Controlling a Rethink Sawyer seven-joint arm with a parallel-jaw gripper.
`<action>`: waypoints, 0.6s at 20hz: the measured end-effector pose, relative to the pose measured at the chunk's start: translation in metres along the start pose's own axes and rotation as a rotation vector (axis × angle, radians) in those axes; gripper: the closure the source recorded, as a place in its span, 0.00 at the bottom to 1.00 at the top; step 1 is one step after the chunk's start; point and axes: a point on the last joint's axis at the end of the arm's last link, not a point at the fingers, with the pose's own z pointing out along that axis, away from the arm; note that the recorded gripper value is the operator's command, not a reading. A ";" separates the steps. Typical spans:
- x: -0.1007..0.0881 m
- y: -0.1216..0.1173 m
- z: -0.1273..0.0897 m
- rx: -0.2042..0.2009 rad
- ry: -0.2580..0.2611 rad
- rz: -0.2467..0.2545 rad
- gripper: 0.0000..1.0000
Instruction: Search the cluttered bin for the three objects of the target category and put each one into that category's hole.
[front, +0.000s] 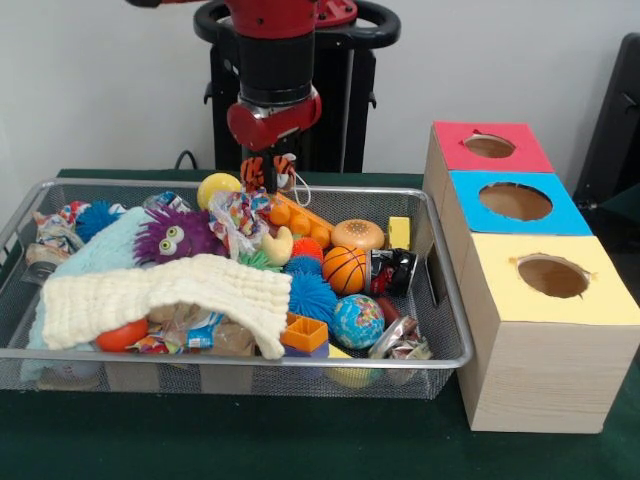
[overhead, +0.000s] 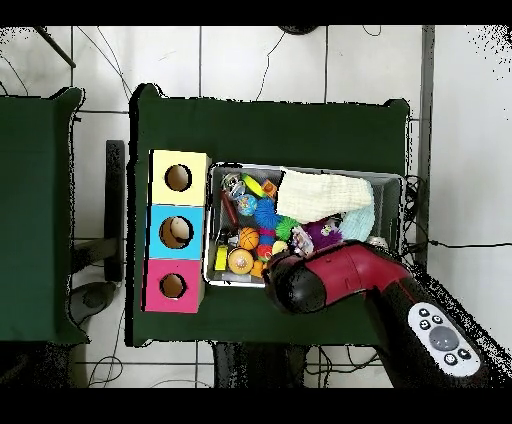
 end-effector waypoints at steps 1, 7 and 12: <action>0.002 0.001 -0.002 0.011 0.011 0.025 1.00; 0.001 0.006 -0.005 0.034 0.021 0.094 1.00; 0.000 0.013 -0.010 0.054 0.019 0.187 1.00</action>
